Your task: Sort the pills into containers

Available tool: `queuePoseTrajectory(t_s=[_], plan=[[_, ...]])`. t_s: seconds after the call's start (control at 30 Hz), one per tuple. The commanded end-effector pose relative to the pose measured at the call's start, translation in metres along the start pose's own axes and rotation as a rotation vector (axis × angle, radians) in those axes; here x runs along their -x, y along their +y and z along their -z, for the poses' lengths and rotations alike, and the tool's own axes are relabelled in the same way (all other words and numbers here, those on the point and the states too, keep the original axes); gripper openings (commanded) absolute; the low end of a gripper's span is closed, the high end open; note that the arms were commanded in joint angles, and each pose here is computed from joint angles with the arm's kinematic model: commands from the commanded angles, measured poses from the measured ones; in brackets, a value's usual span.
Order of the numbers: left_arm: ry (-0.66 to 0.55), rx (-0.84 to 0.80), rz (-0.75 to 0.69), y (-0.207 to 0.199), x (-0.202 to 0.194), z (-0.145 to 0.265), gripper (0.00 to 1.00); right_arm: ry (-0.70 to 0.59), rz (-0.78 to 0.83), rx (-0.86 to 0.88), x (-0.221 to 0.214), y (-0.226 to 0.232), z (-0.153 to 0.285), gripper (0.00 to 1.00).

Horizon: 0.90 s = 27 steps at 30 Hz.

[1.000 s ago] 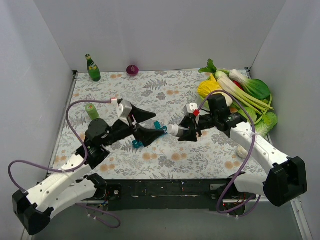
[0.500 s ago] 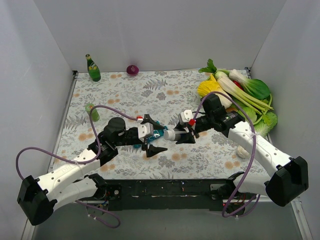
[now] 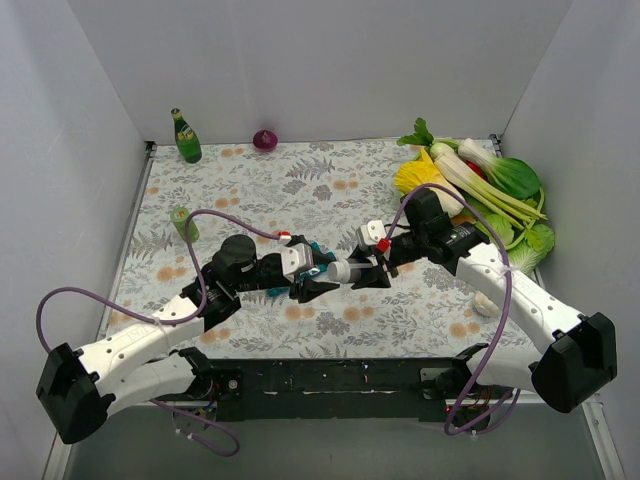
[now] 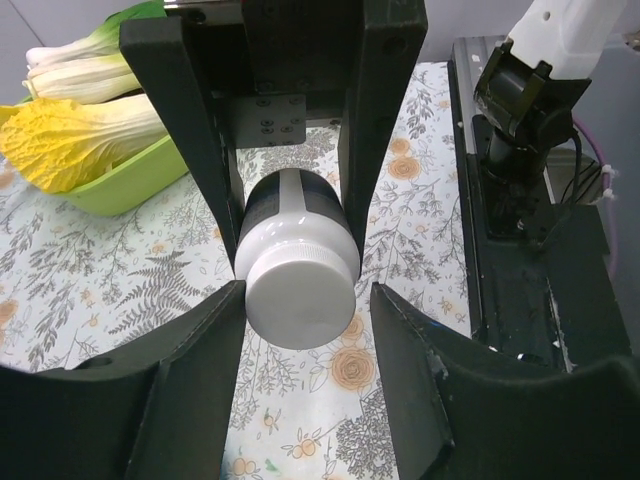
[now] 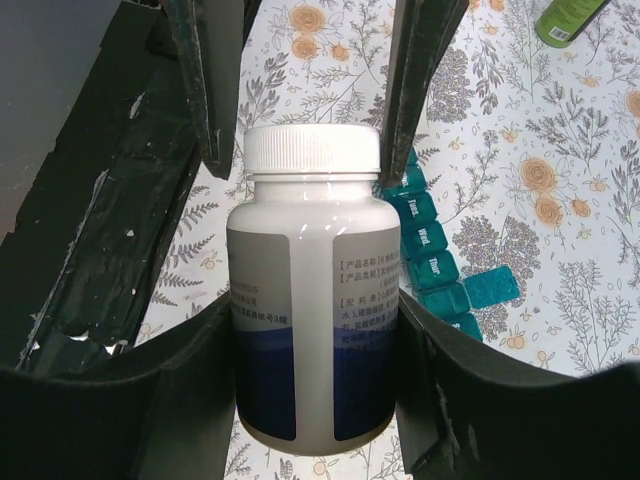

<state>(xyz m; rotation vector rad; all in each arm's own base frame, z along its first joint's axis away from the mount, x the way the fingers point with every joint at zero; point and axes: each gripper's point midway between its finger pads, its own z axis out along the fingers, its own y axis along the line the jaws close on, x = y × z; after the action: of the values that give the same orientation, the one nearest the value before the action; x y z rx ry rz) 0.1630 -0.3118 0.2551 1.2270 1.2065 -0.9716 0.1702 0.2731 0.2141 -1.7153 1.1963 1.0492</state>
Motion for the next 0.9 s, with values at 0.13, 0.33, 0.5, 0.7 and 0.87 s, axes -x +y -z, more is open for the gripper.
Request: queuePoseTrajectory(t_s=[0.13, 0.33, 0.5, 0.7, 0.87], plan=[[-0.029, 0.057, 0.045, 0.009, 0.015, -0.004, 0.27, -0.011, 0.017, -0.012, 0.004, 0.0, -0.001, 0.02], [0.024, 0.201, 0.329, 0.024, 0.002, -0.004, 0.0, 0.041, -0.021, -0.099, -0.009, -0.013, 0.002, 0.01], [0.04, 0.435, 0.821, 0.044, -0.005, -0.004, 0.0, 0.098, -0.033, -0.191, -0.02, -0.027, 0.007, 0.01], [0.141, 0.624, 1.498, 0.037, -0.036, -0.014, 0.0, 0.122, -0.055, -0.229, -0.03, -0.032, 0.008, 0.01], [0.218, 0.675, 1.785, 0.03, -0.04, -0.027, 0.0, 0.121, -0.058, -0.236, -0.029, -0.033, 0.008, 0.01]])
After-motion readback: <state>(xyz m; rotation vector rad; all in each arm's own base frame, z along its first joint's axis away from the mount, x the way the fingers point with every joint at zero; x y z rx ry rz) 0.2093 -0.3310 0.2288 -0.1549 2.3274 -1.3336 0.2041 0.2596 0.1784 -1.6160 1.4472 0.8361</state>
